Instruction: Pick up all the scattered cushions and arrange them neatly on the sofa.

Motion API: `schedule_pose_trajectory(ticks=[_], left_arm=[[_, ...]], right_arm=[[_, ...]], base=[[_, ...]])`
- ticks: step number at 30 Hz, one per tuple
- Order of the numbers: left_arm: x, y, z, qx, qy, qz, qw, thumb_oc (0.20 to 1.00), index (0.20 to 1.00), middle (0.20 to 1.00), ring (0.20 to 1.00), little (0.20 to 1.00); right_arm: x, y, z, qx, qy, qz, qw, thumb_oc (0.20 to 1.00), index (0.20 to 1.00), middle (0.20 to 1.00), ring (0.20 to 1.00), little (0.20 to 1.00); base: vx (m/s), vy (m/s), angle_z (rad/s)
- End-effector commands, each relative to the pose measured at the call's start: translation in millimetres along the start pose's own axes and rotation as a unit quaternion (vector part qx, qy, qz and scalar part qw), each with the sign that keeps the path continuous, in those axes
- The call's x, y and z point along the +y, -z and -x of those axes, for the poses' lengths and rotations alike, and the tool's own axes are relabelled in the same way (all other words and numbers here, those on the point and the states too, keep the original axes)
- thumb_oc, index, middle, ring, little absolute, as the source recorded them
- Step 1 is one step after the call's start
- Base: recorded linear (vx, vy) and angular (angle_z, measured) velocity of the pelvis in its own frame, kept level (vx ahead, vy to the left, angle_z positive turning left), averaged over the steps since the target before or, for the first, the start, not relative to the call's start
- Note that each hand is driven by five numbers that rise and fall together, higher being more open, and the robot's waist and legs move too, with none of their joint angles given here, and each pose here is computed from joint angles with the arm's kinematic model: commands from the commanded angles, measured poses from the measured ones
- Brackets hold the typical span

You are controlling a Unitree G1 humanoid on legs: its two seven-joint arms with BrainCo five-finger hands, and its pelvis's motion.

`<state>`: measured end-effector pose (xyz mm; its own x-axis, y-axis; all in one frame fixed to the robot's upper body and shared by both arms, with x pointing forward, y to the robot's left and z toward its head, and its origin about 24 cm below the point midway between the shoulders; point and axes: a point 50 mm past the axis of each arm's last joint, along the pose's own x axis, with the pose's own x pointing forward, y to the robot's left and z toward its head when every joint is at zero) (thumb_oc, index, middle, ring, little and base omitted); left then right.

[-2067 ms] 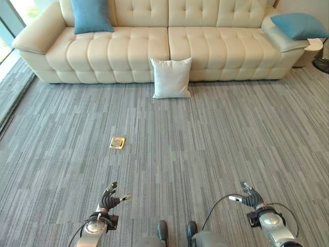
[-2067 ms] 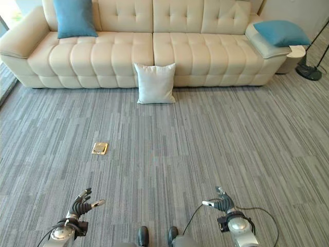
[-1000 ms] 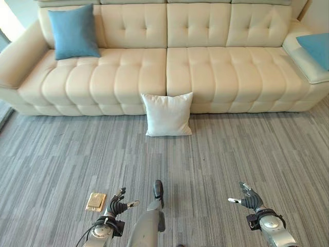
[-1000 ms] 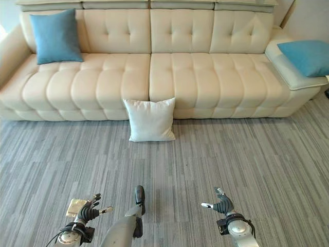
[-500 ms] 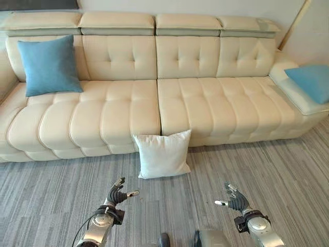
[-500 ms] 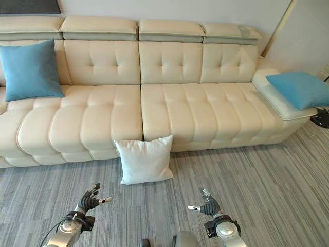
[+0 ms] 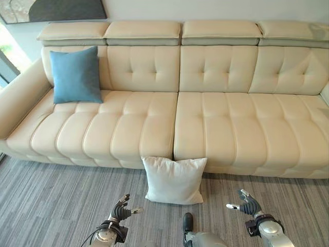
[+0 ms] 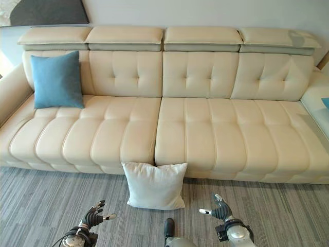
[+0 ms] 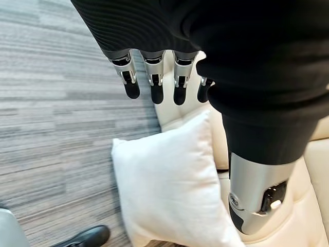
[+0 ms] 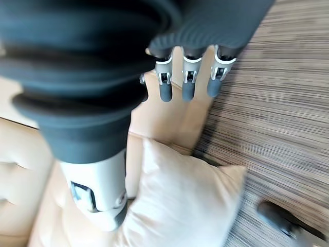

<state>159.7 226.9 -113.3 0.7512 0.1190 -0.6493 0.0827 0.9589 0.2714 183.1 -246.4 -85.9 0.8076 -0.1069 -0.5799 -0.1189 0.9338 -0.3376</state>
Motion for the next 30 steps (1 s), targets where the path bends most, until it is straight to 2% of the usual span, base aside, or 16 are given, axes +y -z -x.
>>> schedule_pose_trajectory(ticks=[1, 9, 12, 15, 16, 17, 18, 21, 25, 26, 28, 29, 30], left_arm=[[8, -24, -6, -0.053, -0.001, -0.026, 0.998, 1.0, 1.0, 1.0, 1.0, 1.0], [21, -16, -2, -0.041, -0.029, 0.001, 0.999, 1.0, 1.0, 1.0, 1.0, 1.0], [31, -33, -6, -0.069, -0.043, 0.003, 0.997, 1.0, 1.0, 1.0, 1.0, 1.0], [48, -72, -14, -0.132, -0.073, 0.009, 0.989, 1.0, 1.0, 1.0, 1.0, 1.0], [58, -97, -19, -0.168, -0.1, 0.027, 0.98, 1.0, 1.0, 1.0, 1.0, 1.0], [59, -97, -19, -0.169, -0.1, 0.027, 0.98, 1.0, 1.0, 1.0, 1.0, 1.0], [69, -122, -21, -0.205, -0.124, 0.04, 0.97, 1.0, 1.0, 1.0, 1.0, 1.0], [77, -144, -23, -0.232, -0.14, 0.058, 0.961, 1.0, 1.0, 1.0, 1.0, 1.0], [96, -194, -26, -0.282, -0.173, 0.1, 0.938, 1.0, 1.0, 1.0, 1.0, 1.0], [107, -216, -26, -0.298, -0.187, 0.115, 0.929, 1.0, 1.0, 1.0, 1.0, 1.0], [108, -228, -25, -0.308, -0.187, 0.116, 0.926, 1.0, 1.0, 1.0, 1.0, 1.0], [112, -248, -23, -0.326, -0.192, 0.116, 0.918, 1.0, 1.0, 1.0, 1.0, 1.0], [112, -249, -23, -0.326, -0.192, 0.117, 0.918, 1.0, 1.0, 1.0, 1.0, 1.0]], right_arm=[[-20, -12, 0, -0.03, 0.026, 0.029, 0.999, 1.0, 1.0, 1.0, 1.0, 1.0], [-17, -15, -2, -0.031, 0.018, 0.058, 0.998, 1.0, 1.0, 1.0, 1.0, 1.0], [-13, -31, -10, -0.055, 0.013, 0.068, 0.996, 1.0, 1.0, 1.0, 1.0, 1.0], [-16, -67, -24, -0.103, 0.029, 0.068, 0.992, 1.0, 1.0, 1.0, 1.0, 1.0], [-19, -88, -33, -0.125, 0.049, 0.055, 0.989, 1.0, 1.0, 1.0, 1.0, 1.0], [-19, -89, -33, -0.126, 0.049, 0.055, 0.989, 1.0, 1.0, 1.0, 1.0, 1.0], [-27, -110, -41, -0.144, 0.074, 0.048, 0.986, 1.0, 1.0, 1.0, 1.0, 1.0], [-33, -130, -47, -0.16, 0.093, 0.041, 0.982, 1.0, 1.0, 1.0, 1.0, 1.0], [-57, -181, -56, -0.193, 0.144, 0.03, 0.97, 1.0, 1.0, 1.0, 1.0, 1.0], [-72, -208, -55, -0.214, 0.172, 0.019, 0.961, 1.0, 1.0, 1.0, 1.0, 1.0], [-77, -223, -53, -0.227, 0.18, 0.017, 0.957, 1.0, 1.0, 1.0, 1.0, 1.0], [-85, -250, -50, -0.251, 0.196, 0.011, 0.948, 1.0, 1.0, 1.0, 1.0, 1.0], [-85, -251, -50, -0.252, 0.196, 0.011, 0.948, 1.0, 1.0, 1.0, 1.0, 1.0]], base=[[0.17, 0.037, -0.09], [0.14, 0.095, -0.13], [-0.04, 0.107, -0.32], [-0.23, 0.088, -0.09], [-0.24, 0.074, 0.01], [-0.29, 0.072, -0.02], [-0.12, 0.021, 0.0], [-0.12, 0.013, 0.01], [-0.13, -0.017, 0.05], [-0.06, -0.017, 0.01], [-0.07, -0.021, -0.04], [-0.08, -0.025, -0.06], [-0.06, -0.054, -0.06]])
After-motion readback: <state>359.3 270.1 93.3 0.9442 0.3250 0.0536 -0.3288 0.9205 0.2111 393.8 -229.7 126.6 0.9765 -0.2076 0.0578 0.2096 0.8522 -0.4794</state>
